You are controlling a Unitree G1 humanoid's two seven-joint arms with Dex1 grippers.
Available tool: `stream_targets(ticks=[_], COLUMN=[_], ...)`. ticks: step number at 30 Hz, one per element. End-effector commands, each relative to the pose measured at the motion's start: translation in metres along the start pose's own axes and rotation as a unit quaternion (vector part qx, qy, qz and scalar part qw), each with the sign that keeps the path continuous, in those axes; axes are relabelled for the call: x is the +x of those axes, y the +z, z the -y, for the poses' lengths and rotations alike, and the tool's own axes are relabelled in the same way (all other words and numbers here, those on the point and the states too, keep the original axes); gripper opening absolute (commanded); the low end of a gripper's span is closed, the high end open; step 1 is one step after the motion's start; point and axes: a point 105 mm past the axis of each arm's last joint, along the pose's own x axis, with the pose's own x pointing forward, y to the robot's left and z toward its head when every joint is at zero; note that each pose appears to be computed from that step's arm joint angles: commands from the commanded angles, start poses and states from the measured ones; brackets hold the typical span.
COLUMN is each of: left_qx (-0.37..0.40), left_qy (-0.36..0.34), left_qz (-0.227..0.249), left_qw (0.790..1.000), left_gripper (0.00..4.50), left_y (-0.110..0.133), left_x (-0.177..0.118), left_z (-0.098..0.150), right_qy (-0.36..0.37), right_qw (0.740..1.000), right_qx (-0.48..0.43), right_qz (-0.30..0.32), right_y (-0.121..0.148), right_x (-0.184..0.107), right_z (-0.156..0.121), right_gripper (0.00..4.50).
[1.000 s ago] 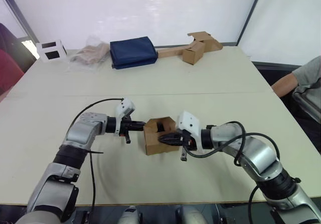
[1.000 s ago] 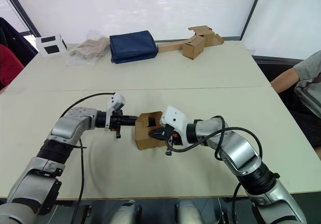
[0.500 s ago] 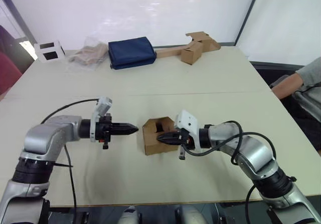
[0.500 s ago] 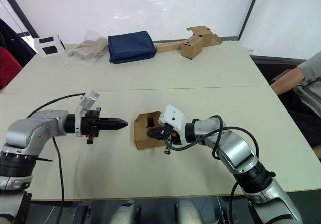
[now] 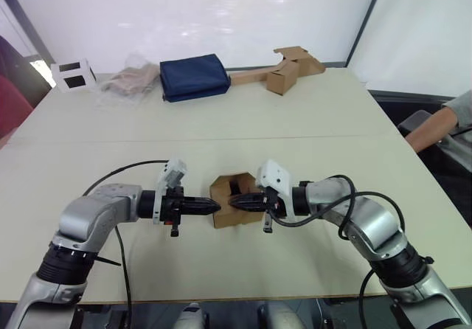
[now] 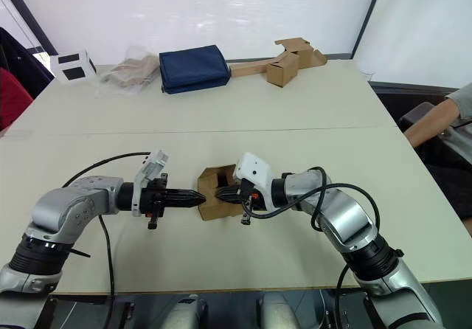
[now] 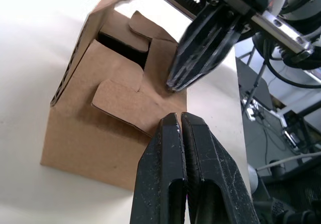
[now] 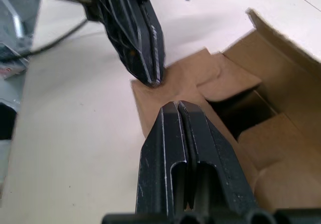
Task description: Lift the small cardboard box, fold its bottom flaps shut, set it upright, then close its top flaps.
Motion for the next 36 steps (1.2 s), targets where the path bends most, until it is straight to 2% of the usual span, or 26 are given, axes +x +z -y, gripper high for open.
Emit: stream_targets(ticks=[1, 3, 5, 10, 11, 14, 18, 25, 31, 36], left_qx=[0.013, 0.013, 0.014, 0.021, 0.021, 0.023, 0.021, 0.017, 0.018, 0.023], left_qy=[0.001, 0.003, 0.008, 0.013, 0.011, 0.018, 0.019, 0.022, 0.026, 0.041], left_qz=[0.004, 0.003, 0.002, -0.01, -0.009, 0.002, 0.006, 0.016, 0.067, 0.07], left_qw=[1.0, 1.0, 1.0, 1.0, 1.0, 1.0, 1.0, 0.999, 0.997, 0.996], left_gripper=[0.09, 0.09, 0.09, 0.09, 0.09, 0.09, 0.09, 0.09, 0.09, 0.09], left_y=[0.003, 0.002, 0.001, -0.005, -0.005, -0.003, -0.003, 0.002, 0.033, 0.036], left_x=[0.001, -0.001, -0.002, -0.002, -0.001, 0.001, 0.001, -0.004, -0.007, 0.005], left_z=[0.0, -0.001, -0.004, -0.005, -0.005, -0.006, -0.005, -0.005, -0.008, -0.016], right_qy=[-0.02, -0.069, -0.114, -0.157, -0.163, -0.131, -0.077, -0.061, -0.073, -0.078], right_qw=[0.99, 0.983, 0.978, 0.978, 0.98, 0.986, 0.992, 0.993, 0.993, 0.992], right_qx=[-0.017, -0.037, -0.051, -0.077, -0.097, -0.105, -0.094, -0.09, -0.087, -0.088], right_qz=[0.142, 0.165, 0.165, 0.118, 0.068, -0.024, -0.045, -0.047, -0.043, -0.038], right_y=[0.071, 0.086, 0.089, 0.071, 0.055, 0.017, 0.004, 0.003, 0.003, 0.005], right_x=[-0.02, -0.026, -0.025, -0.016, -0.011, -0.004, -0.001, -0.001, -0.002, -0.002], right_z=[0.011, 0.029, 0.044, 0.061, 0.065, 0.058, 0.039, 0.028, 0.03, 0.03], right_gripper=[0.0, 0.0, 0.0, 0.0, 0.0, 0.0, 0.0, 0.0, 0.0, 0.0])
